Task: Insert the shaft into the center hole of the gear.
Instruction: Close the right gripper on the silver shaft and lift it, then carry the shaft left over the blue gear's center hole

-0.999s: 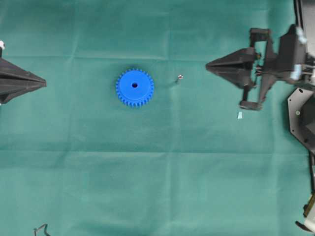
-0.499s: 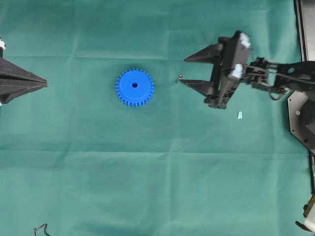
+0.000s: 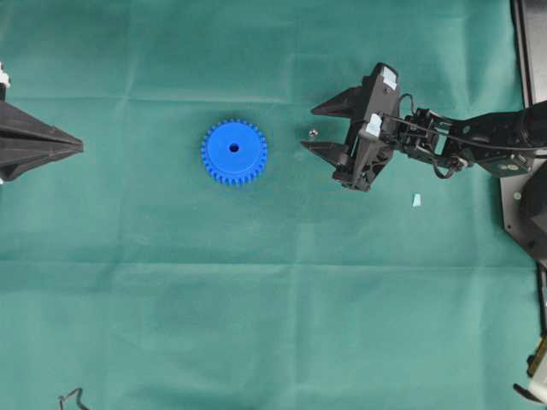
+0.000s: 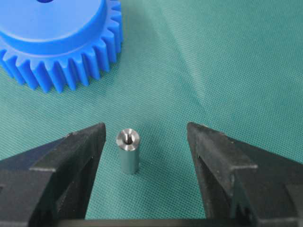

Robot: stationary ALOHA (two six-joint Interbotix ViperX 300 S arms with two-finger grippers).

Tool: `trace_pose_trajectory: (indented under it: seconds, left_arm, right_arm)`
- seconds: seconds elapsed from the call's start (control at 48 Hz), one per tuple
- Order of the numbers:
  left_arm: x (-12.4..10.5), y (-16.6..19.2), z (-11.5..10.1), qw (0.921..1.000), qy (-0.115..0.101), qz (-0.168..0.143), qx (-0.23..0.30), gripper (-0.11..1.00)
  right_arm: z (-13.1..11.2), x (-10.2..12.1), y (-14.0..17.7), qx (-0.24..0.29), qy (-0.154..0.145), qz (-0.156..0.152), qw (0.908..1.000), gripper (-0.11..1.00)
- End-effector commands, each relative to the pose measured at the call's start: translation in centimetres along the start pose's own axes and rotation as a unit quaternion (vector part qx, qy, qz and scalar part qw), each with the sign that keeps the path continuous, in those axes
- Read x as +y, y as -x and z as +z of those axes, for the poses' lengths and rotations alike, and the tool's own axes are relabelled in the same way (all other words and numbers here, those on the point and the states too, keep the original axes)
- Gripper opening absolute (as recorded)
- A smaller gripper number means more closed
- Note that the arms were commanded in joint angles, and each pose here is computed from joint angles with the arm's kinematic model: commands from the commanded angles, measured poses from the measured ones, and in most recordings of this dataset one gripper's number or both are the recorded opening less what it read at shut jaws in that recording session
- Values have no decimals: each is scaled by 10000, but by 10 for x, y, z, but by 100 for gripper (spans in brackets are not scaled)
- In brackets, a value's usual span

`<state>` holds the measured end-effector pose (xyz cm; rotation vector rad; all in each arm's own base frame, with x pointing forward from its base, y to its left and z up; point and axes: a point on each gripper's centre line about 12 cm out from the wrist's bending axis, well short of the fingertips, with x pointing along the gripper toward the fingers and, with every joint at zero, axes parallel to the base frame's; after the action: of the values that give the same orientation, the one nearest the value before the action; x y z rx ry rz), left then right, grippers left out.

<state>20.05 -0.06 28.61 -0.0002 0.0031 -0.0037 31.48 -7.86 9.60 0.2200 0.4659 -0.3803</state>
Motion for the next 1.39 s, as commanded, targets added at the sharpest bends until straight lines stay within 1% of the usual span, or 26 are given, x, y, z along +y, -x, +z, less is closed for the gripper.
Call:
trace_pose_trajectory:
  seconds: [0.0, 0.083, 0.146, 0.166, 0.312, 0.354, 0.375, 0.541, 0.832, 0.999, 1.103, 1.374]
  left_arm:
    - [1, -2, 7, 10000, -8, 12, -92, 0]
    - [1, -2, 7, 10000, -8, 12, -77, 0]
    - [1, -2, 7, 10000, -8, 20, -77, 0]
    - [1, -2, 6, 10000, -8, 12, -69, 0]
    - [1, -2, 7, 10000, -8, 12, -69, 0]
    - [1, -2, 7, 10000, -8, 12, -77, 0]
    - [1, -2, 7, 10000, -8, 12, -69, 0]
    - [1, -2, 7, 10000, -8, 20, -77, 0]
    - [1, -2, 7, 10000, -8, 20, -61, 0]
    - [1, -2, 7, 10000, -8, 20, -61, 0]
    - [1, -2, 7, 10000, 0, 20, -54, 0]
    - [1, -2, 6, 10000, 0, 20, -38, 0]
  right_arm:
    - [7, 2, 0, -141, -31, 16, 9999, 71]
    - [7, 2, 0, -148, -27, 22, 9999, 69]
    - [7, 4, 0, -145, -18, 44, 9999, 64]
    - [7, 5, 0, -144, -8, 55, 9999, 60]
    - [5, 9, 0, -113, 35, 112, 9999, 24]
    - [6, 10, 0, -111, 41, 127, 9998, 17]
    - [5, 10, 0, -110, 37, 134, 9998, 16]
    - [11, 13, 3, -165, 32, 176, 9997, 16]
    - [55, 21, 37, -437, 17, 408, 9982, 15]
    - [73, 25, 53, -507, 0, 524, 9973, 16]
    - [80, 27, 55, -518, 3, 561, 9971, 16]
    - [82, 30, 47, -412, 30, 573, 9975, 16]
